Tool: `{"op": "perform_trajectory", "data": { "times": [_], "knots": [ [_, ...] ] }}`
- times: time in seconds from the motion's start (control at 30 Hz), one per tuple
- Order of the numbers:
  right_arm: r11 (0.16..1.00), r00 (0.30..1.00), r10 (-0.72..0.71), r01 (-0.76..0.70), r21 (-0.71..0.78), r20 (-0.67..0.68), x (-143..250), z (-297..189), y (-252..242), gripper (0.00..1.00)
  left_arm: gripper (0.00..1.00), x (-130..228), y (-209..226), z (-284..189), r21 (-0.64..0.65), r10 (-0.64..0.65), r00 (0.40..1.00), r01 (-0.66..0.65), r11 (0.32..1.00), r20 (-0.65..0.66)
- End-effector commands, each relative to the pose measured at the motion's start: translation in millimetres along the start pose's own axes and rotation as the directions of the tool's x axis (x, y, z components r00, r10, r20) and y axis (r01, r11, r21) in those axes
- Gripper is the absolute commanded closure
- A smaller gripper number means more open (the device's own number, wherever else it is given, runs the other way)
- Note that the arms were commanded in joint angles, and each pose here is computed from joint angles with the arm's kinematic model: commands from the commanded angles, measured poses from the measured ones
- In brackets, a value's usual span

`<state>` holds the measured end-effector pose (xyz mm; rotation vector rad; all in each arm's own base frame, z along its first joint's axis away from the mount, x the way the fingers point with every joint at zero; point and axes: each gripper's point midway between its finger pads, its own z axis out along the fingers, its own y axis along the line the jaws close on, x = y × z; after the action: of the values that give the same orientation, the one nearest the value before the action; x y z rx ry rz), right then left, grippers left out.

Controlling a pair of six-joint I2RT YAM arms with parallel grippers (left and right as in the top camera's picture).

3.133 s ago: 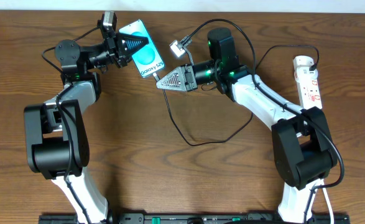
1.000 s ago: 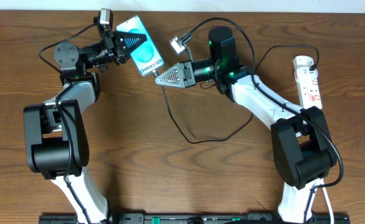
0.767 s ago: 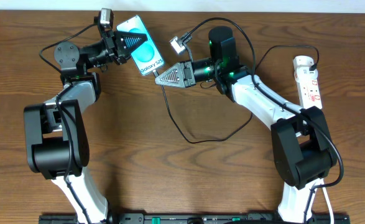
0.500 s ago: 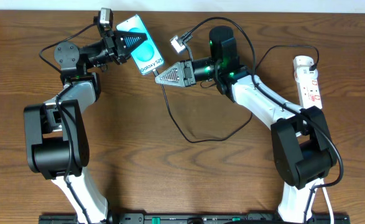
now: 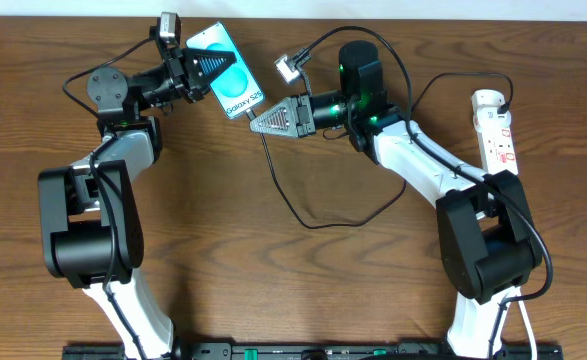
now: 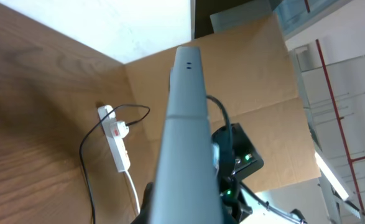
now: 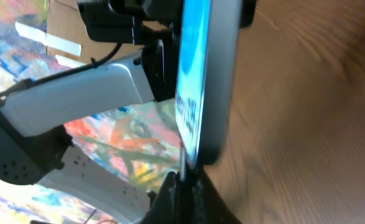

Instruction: Plug charger to phone and switch on socket

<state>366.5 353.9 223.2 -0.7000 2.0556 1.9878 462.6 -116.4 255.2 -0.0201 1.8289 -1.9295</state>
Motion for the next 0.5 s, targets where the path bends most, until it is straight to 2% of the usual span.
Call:
{"op": "perform_trajectory", "data": {
  "times": [0.0, 0.03, 0.07, 0.13, 0.3, 0.47],
  "knots": [
    [0.998, 0.997, -0.023, 0.019, 0.057, 0.073, -16.8, -5.4, -8.9, 0.77, 0.93, 21.9, -2.1, 9.8, 0.004, 0.025, 0.994, -0.024, 1.0, -0.109],
    [0.998, 0.997, -0.024, 0.02, 0.055, 0.071, -16.6, -4.9, -8.6, 0.63, 0.93, 21.9, -2.1, 9.8, 0.004, 0.025, 0.994, -0.025, 1.0, -0.109],
    [0.998, 0.997, -0.024, 0.02, 0.056, 0.072, -16.6, -4.9, -8.6, 0.55, 0.93, 21.9, -2.1, 9.8, 0.004, 0.025, 0.994, -0.025, 1.0, -0.109],
    [0.998, 0.997, -0.024, 0.02, 0.055, 0.071, -16.4, -4.6, -8.4, 0.45, 0.93, 21.8, -2.1, 9.8, 0.004, 0.025, 0.994, -0.025, 1.0, -0.109],
    [0.998, 0.998, -0.023, 0.02, 0.051, 0.066, -15.5, -4.2, -7.7, 0.01, 0.93, 20.5, -2.3, 9.9, 0.005, 0.025, 0.995, -0.025, 1.0, -0.101],
    [0.999, 0.998, -0.024, 0.021, 0.047, 0.062, -14.8, -4.1, -7.0, 0.01, 0.93, 20.0, -2.3, 9.8, 0.005, 0.025, 0.995, -0.025, 1.0, -0.099]
  ]
}}
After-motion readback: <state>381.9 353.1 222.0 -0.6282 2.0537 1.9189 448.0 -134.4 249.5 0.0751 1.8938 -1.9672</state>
